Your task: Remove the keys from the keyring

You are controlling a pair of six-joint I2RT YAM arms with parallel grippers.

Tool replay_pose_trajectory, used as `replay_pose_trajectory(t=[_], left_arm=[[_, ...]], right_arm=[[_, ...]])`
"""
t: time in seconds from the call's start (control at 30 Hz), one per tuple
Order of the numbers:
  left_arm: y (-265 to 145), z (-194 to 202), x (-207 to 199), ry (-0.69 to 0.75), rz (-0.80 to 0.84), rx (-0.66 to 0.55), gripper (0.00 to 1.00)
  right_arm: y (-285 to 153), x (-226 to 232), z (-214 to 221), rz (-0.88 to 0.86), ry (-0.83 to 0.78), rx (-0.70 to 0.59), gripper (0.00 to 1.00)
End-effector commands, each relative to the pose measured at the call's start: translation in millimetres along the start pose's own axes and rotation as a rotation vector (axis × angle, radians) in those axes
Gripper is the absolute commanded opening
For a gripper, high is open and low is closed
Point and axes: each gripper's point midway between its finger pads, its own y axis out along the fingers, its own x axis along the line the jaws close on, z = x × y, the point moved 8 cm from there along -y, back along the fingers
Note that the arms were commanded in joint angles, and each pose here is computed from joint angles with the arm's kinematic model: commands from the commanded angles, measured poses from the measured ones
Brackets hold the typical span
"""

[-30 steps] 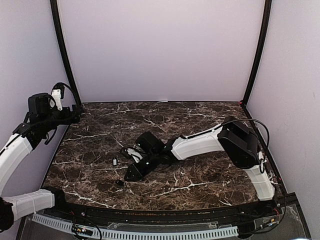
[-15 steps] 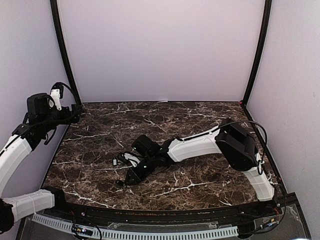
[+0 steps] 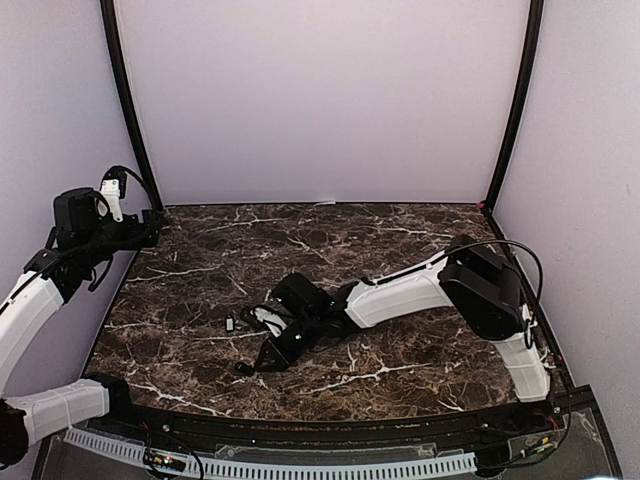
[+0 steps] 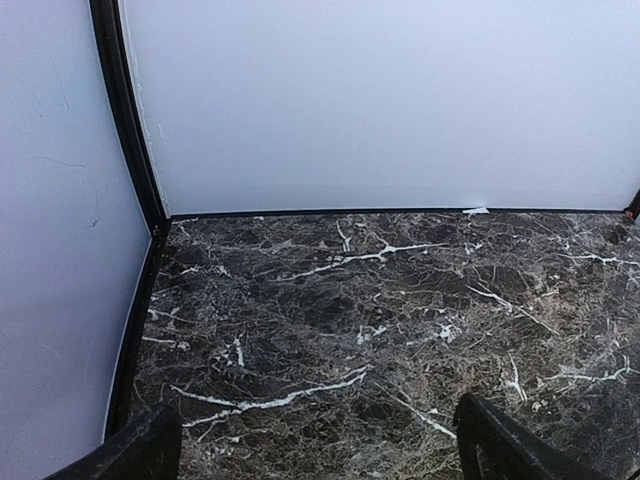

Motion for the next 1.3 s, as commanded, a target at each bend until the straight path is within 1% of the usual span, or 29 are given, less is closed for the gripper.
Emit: replay_pose_trajectory(t=[0.0,0.07,0.23,0.33,0.43,0.57,0.67,0.7,0.77,0.83,0.9,0.97,1.1,1.23,1.27], left_arm=[[-3,-4,-6,-0.033,0.078,-0.050,0.94],[0,-3,-14,-0.059,0.166,-0.045,0.87],[6,7,-40,-0.119,0.405,0.036,0.72],[-1,11,-60,-0.170,0.593,0.029,0.65],[-14,13,-83,-0.185,0.774,-0.013,0.61],[-29,12,-110,-0.183,0.956,-0.039,0.57],[-42,16,-133,-0.145,1.100,-0.054,0.55],[-46,16,-140,-0.119,1.141,-0.072,0.53],[-51,16,-154,-0.077,1.194,-0.071,0.48],[-48,15,-171,-0.033,1.232,-0.029,0.47],[-41,12,-184,0.002,1.244,-0.001,0.47],[-41,13,-203,0.032,1.293,0.014,0.46],[-35,8,-222,0.039,1.372,-0.008,0.48],[-28,7,-235,0.027,1.411,-0.011,0.49],[-29,7,-238,0.029,1.444,-0.008,0.49]], right_arm=[[-32,32,-18,-0.034,-0.120,-0.140,0.00],[-46,39,-19,-0.040,-0.143,-0.185,0.00],[-83,50,-20,-0.081,-0.153,-0.277,0.00],[-110,50,-23,-0.085,-0.148,-0.322,0.00],[-138,50,-26,-0.073,-0.158,-0.359,0.00],[-170,53,-30,-0.027,-0.173,-0.374,0.00],[-191,57,-31,-0.026,-0.155,-0.410,0.00],[-200,59,-32,-0.037,-0.148,-0.437,0.00],[-213,61,-35,-0.051,-0.136,-0.484,0.00],[-235,75,-41,-0.063,-0.165,-0.545,0.00],[-243,79,-40,-0.052,-0.179,-0.558,0.00],[-251,82,-42,-0.048,-0.184,-0.568,0.00],[-270,87,-43,-0.047,-0.188,-0.589,0.00],[-284,95,-41,-0.038,-0.232,-0.606,0.00],[-286,96,-41,-0.032,-0.240,-0.607,0.00]])
